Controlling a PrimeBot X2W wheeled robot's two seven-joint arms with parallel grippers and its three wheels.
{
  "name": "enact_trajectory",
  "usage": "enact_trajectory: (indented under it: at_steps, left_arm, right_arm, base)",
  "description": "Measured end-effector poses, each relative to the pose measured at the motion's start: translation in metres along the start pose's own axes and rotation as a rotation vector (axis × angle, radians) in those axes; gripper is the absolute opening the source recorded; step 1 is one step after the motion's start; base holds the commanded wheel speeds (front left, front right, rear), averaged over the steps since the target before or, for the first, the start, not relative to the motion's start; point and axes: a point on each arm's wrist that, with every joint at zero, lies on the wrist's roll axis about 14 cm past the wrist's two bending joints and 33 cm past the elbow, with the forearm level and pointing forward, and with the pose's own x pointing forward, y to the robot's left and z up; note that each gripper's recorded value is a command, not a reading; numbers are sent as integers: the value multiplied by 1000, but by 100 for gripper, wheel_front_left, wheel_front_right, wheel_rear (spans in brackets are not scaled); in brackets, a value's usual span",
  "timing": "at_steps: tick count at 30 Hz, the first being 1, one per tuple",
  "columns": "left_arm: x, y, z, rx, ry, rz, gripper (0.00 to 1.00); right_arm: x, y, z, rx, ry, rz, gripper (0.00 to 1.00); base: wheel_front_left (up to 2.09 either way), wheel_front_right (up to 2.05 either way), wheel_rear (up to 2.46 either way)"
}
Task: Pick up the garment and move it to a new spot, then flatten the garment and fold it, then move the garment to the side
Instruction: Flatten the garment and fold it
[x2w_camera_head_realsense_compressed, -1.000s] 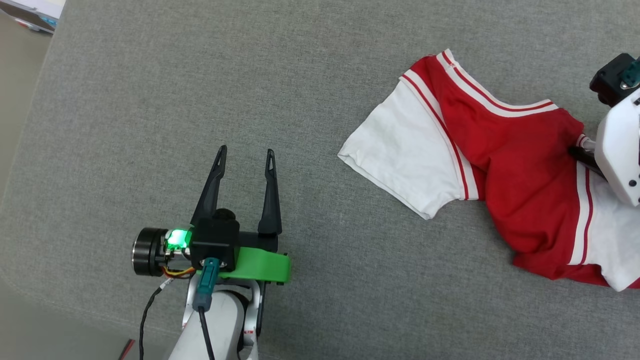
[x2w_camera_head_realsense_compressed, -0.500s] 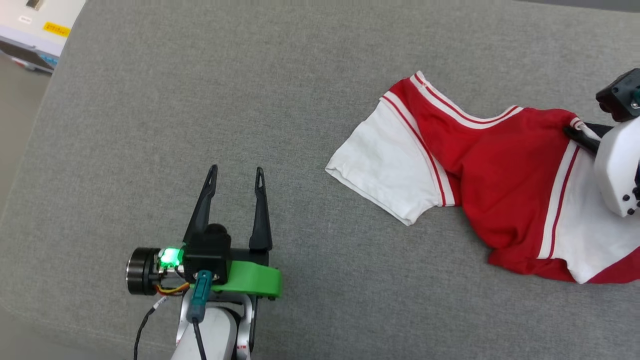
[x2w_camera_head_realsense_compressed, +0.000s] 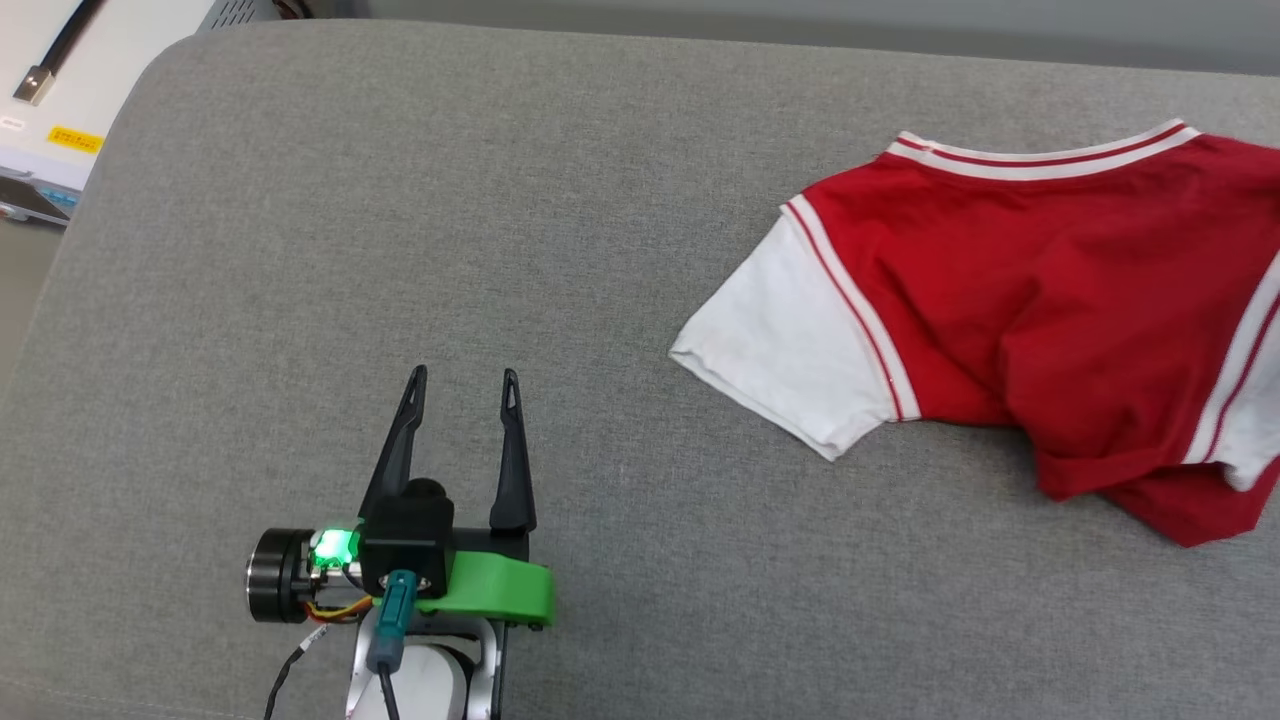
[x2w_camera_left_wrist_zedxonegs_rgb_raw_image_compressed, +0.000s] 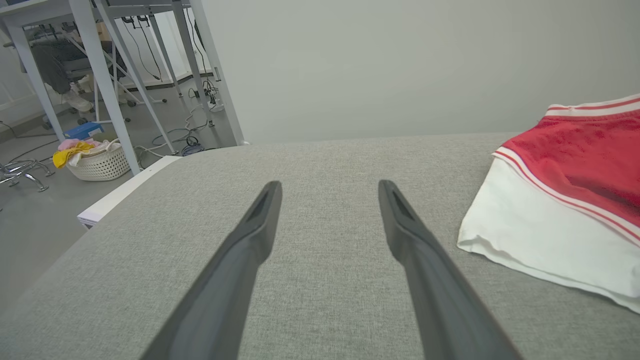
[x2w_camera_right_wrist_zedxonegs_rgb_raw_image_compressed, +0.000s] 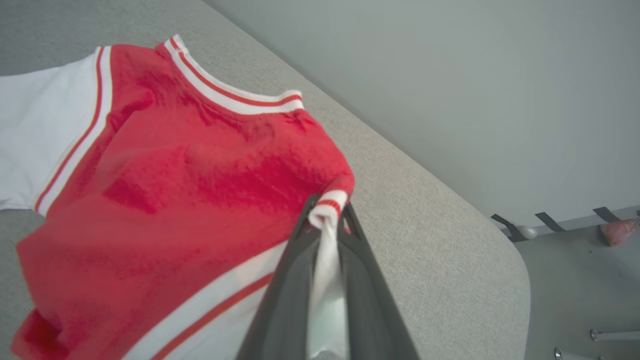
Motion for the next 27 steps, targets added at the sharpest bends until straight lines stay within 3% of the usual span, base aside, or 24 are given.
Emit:
enact_trajectory:
  at_steps: [1, 8, 18, 27]
  left_arm:
    - [0, 1, -2, 1, 7, 4, 100]
    - [2, 3, -15, 2, 44, 14, 100]
    - [32, -4, -29, 5, 53, -8, 100]
    - [36, 0, -58, 8, 128, 17, 100]
  right_arm:
    - [-6, -20, -3, -3, 33, -49, 0]
    - [2, -46, -14, -29, 129, -109, 0]
    - [72, -73, -29, -103, 233, -187, 0]
    - [137, -47, -116, 34, 446, -138, 0]
  base:
    - [0, 0, 0]
    - [0, 0, 0]
    - [0, 0, 0]
    - [0, 0, 0]
